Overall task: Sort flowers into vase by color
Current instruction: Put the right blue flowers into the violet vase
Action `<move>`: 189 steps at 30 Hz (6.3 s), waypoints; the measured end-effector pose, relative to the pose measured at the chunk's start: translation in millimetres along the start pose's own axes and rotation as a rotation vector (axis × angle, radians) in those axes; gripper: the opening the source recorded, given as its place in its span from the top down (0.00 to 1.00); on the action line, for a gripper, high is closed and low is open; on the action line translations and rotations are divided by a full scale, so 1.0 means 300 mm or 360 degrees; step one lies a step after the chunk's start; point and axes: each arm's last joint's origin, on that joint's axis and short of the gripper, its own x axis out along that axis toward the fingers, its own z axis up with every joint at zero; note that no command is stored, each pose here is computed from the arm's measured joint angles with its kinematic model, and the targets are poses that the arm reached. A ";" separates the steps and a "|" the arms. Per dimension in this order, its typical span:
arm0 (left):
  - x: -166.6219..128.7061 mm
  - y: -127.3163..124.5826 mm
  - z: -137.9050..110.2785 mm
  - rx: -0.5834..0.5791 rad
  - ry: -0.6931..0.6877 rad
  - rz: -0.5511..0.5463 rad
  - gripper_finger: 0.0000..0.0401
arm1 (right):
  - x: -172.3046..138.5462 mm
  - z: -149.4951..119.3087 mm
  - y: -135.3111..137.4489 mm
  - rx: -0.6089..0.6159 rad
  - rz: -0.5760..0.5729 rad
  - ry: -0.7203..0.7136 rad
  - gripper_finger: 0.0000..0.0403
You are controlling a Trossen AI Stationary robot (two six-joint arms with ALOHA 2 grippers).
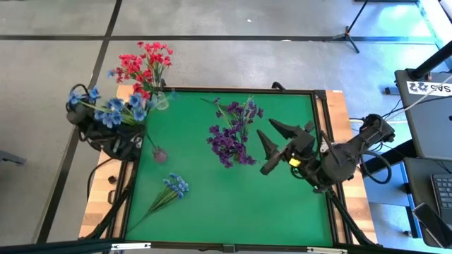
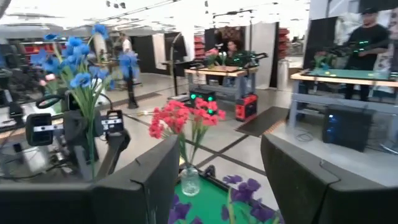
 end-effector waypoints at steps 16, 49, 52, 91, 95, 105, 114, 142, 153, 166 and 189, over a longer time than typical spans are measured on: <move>-0.047 0.038 -0.061 0.0131 0.0270 0.0047 0.99 | 0.009 0.004 -0.010 0.0016 -0.0090 0.0002 0.44; -0.047 0.035 -0.224 0.0246 0.0525 0.0126 1.00 | 0.008 0.003 -0.019 0.0106 -0.0242 0.0009 0.44; -0.047 0.038 -0.223 0.0190 0.0513 0.0184 1.00 | 0.008 0.003 -0.019 0.0106 -0.0242 0.0009 0.44; -0.025 0.020 -0.113 -0.0204 0.0062 0.0081 0.92 | 0.084 -0.046 0.068 0.0039 0.0565 -0.0037 0.44; -0.025 0.012 -0.108 -0.0123 0.0050 -0.0058 0.92 | 0.103 -0.057 0.066 -0.0020 0.0615 -0.0015 0.44; -0.025 0.011 -0.123 0.0174 0.0106 -0.0080 0.98 | 0.076 -0.109 0.074 -0.0026 0.0683 0.0167 0.44; 0.048 -0.056 -0.079 0.0134 -0.0175 -0.0210 0.98 | 0.152 -0.175 0.139 0.0015 0.0803 0.0174 0.44; 0.616 -0.209 -0.096 -0.0026 -0.0409 0.0267 0.98 | 0.393 -0.271 0.139 -0.0070 0.0988 0.0180 0.49; 0.616 -0.210 -0.096 -0.0235 -0.0424 0.0218 0.98 | 0.404 -0.269 0.136 -0.0007 0.1093 0.0200 0.95; 0.608 -0.226 -0.082 -0.0286 -0.0433 0.0012 0.75 | 0.402 -0.243 0.139 0.0063 0.1117 0.0100 0.97; 0.664 -0.196 -0.129 -0.0018 -0.0611 0.0057 0.65 | 0.446 -0.191 0.133 0.0230 0.1102 -0.0241 0.98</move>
